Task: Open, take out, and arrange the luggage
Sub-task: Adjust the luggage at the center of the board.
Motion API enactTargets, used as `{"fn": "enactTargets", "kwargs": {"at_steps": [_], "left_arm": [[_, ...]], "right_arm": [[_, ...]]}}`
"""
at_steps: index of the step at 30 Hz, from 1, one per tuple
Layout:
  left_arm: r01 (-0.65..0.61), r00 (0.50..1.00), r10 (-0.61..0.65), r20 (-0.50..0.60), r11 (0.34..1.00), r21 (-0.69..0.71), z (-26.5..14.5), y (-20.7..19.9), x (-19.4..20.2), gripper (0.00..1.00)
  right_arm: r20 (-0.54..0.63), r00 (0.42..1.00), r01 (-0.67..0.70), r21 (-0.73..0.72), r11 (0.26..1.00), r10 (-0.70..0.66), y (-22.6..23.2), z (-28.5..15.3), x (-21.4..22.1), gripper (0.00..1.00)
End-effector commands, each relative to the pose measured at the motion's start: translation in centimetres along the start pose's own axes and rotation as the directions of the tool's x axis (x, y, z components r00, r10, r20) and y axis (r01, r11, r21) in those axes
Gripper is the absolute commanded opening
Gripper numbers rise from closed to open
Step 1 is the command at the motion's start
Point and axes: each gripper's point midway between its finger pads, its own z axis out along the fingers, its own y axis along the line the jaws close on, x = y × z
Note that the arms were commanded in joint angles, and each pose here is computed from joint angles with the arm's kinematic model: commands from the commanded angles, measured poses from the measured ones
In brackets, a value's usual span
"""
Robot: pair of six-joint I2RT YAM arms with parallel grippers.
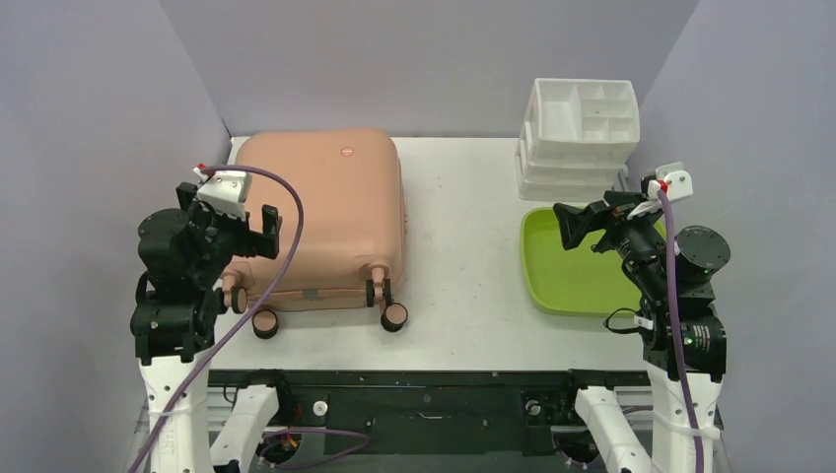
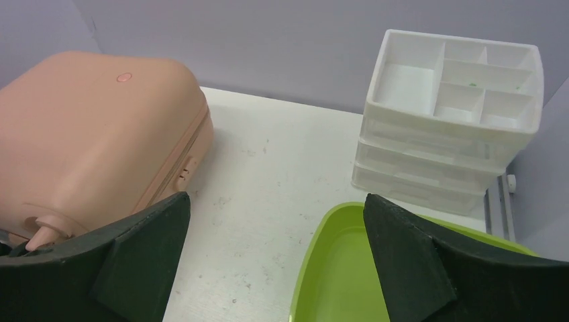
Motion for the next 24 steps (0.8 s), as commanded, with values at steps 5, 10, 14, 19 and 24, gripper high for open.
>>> {"fn": "enactTargets", "kwargs": {"at_steps": [5,10,14,19,24], "left_arm": [[0.005,1.0,-0.003,-0.027,0.999,0.053,0.9,-0.6,0.8,0.96],[0.008,0.999,-0.006,-0.034,0.999,0.051,1.3,-0.5,1.0,0.96],[0.014,0.998,-0.013,-0.056,1.0,0.023,1.9,0.0,1.9,0.96],[0.046,0.986,-0.053,-0.158,0.998,-0.05,3.5,1.5,4.3,0.96],[0.131,0.962,-0.138,-0.237,0.99,-0.047,5.2,2.3,6.9,0.96]], "right_arm": [[0.02,0.999,0.043,0.007,0.999,-0.043,-0.6,0.9,-0.3,0.96],[0.007,0.998,0.06,-0.011,0.998,-0.06,-0.5,1.2,0.2,0.96],[-0.009,0.996,0.085,-0.06,0.995,-0.086,0.1,1.4,0.8,0.96],[-0.03,0.994,0.101,-0.133,0.986,-0.106,1.0,2.1,1.9,0.96],[-0.066,0.994,0.069,-0.197,0.978,-0.083,2.1,3.9,3.3,0.96]]}}
